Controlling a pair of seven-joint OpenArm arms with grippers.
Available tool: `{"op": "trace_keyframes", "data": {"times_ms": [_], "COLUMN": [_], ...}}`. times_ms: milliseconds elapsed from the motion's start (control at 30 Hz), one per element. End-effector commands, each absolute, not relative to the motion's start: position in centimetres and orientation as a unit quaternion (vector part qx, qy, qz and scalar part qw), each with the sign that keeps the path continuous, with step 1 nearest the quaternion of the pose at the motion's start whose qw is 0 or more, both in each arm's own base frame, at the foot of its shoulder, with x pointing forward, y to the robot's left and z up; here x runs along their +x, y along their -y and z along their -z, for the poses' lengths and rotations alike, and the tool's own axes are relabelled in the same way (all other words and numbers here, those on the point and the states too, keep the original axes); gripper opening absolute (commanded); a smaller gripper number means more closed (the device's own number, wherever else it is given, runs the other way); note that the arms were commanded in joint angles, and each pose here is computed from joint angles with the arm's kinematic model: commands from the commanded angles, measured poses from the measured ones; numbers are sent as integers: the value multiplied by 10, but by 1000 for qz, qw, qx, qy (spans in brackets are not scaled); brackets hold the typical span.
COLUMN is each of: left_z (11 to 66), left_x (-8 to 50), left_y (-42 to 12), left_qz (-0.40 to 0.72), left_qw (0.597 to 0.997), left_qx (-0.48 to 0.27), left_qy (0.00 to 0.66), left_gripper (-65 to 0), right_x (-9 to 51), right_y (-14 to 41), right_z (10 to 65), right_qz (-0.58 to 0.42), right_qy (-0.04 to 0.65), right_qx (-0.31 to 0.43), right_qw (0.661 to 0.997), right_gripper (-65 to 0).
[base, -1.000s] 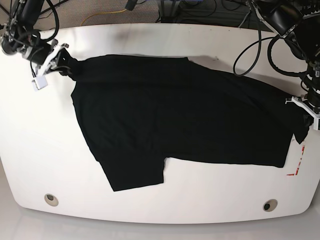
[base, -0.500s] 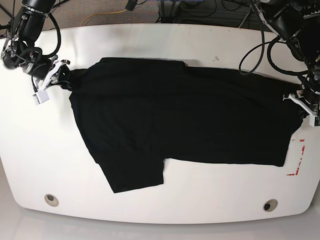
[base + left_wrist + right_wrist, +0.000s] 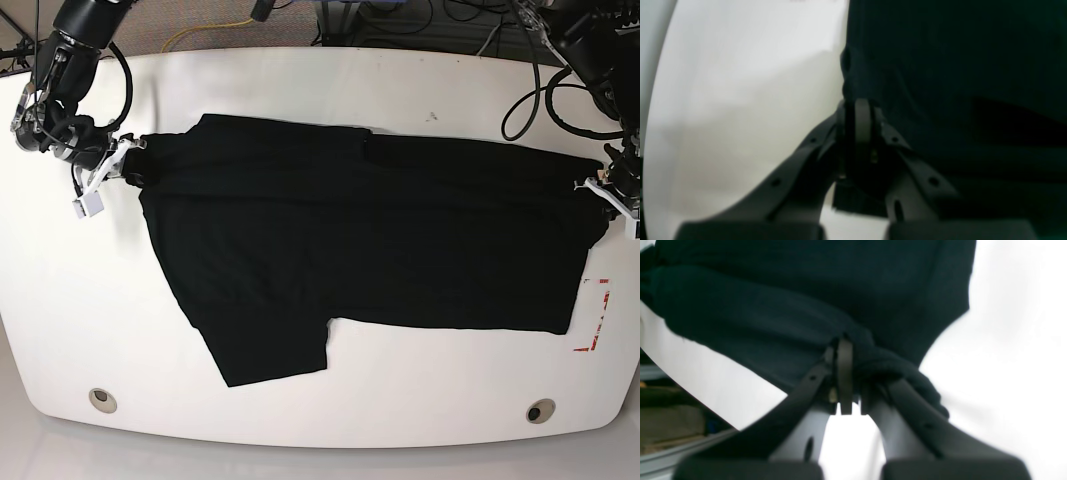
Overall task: Fold the T-shirt properly
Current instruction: 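Release the right gripper and reposition it along the shirt edge, then regrasp the shirt edge with the right gripper near the shoulder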
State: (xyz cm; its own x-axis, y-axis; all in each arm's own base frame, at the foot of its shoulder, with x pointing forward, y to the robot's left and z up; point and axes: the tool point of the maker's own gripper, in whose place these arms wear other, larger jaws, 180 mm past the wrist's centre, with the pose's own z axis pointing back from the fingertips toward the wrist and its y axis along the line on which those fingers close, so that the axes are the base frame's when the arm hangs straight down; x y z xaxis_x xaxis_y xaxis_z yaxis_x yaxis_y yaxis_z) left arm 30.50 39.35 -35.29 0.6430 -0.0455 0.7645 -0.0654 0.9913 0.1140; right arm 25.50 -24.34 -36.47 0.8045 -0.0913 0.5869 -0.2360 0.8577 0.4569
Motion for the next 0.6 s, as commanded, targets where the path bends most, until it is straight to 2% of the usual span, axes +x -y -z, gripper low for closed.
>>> {"op": "trace_keyframes", "data": {"times_ms": [0, 67, 167, 233, 300, 367, 433, 567], "left_z": [333, 338, 340, 341, 342, 343, 344, 342], "left_x": [314, 312, 312, 312, 312, 313, 314, 319], "left_y": [-410, -410, -409, -409, -407, -405, -403, -396], "left_qz": [-10, -12, -12, -14, -14, -12, -8, 6], "left_qw": [891, 894, 895, 895, 896, 897, 897, 897], "left_qx": [81, 77, 76, 75, 73, 71, 70, 69], "left_qy": [447, 442, 439, 439, 439, 437, 436, 437], "left_gripper": [-650, -650, -625, -522, -385, -250, -200, -233], "right_x": [269, 271, 273, 274, 271, 262, 254, 230], "right_y": [253, 248, 243, 245, 247, 249, 250, 239], "right_z": [348, 351, 353, 351, 349, 342, 337, 339], "right_qz": [-43, -52, -61, -57, -55, -53, -47, -41], "right_qy": [346, 340, 335, 341, 342, 348, 355, 345], "right_qx": [254, 254, 253, 253, 251, 255, 263, 297], "right_qw": [902, 904, 906, 904, 904, 900, 896, 889], "right_gripper": [-650, -620, -466, -304, -151, -65, -60, -60]}}
